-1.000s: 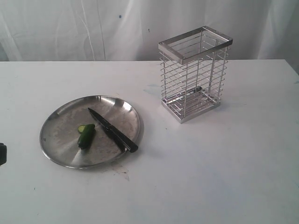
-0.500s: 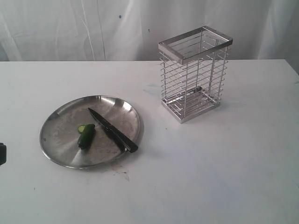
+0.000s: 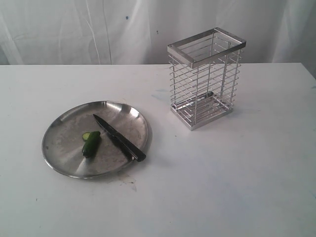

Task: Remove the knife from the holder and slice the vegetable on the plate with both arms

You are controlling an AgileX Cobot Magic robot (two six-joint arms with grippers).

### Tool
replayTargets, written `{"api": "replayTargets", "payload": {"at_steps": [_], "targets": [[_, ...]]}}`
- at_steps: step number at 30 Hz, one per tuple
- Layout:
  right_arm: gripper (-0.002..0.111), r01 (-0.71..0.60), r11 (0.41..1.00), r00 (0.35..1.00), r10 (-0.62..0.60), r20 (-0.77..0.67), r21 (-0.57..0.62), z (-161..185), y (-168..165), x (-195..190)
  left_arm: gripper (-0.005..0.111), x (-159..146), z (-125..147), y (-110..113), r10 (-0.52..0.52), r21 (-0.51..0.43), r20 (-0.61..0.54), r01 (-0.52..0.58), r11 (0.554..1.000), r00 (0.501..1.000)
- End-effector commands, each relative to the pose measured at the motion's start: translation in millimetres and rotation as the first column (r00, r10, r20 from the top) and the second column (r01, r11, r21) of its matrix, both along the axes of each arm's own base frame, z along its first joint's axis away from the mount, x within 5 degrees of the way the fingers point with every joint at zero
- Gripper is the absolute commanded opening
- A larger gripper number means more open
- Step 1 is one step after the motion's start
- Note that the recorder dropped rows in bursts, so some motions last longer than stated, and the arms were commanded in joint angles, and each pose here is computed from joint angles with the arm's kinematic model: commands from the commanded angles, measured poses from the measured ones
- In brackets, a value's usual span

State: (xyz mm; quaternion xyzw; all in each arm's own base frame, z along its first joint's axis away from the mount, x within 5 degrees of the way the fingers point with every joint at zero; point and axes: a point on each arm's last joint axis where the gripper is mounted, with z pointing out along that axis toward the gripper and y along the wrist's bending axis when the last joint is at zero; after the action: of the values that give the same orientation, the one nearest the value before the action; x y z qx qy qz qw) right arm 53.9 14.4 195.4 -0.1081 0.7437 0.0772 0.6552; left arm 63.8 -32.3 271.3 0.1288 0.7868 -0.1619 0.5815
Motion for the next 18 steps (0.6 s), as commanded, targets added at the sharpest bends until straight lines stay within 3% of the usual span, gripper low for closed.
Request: {"api": "replayTargets", "payload": {"at_steps": [1,5,10,18], "targets": [[0.0,0.006,1.0,1.0,-0.006,-0.006,0.003,-2,0,0,0.0,-4,-29,12,0.132,-0.076,0.027,-0.13,0.989,0.991],[0.0,0.006,1.0,1.0,-0.006,-0.006,0.003,-2,0,0,0.0,-7,-55,15,0.163,-0.118,0.083,-0.153,0.981,0.983],[0.0,0.006,1.0,1.0,-0.006,-0.006,0.003,-2,0,0,0.0,-9,-84,15,0.165,-0.138,0.071,-0.154,0.978,0.984],[0.0,0.006,1.0,1.0,-0.006,-0.006,0.003,-2,0,0,0.0,-11,-90,15,0.16,-0.117,0.031,-0.156,0.981,0.987]]}}
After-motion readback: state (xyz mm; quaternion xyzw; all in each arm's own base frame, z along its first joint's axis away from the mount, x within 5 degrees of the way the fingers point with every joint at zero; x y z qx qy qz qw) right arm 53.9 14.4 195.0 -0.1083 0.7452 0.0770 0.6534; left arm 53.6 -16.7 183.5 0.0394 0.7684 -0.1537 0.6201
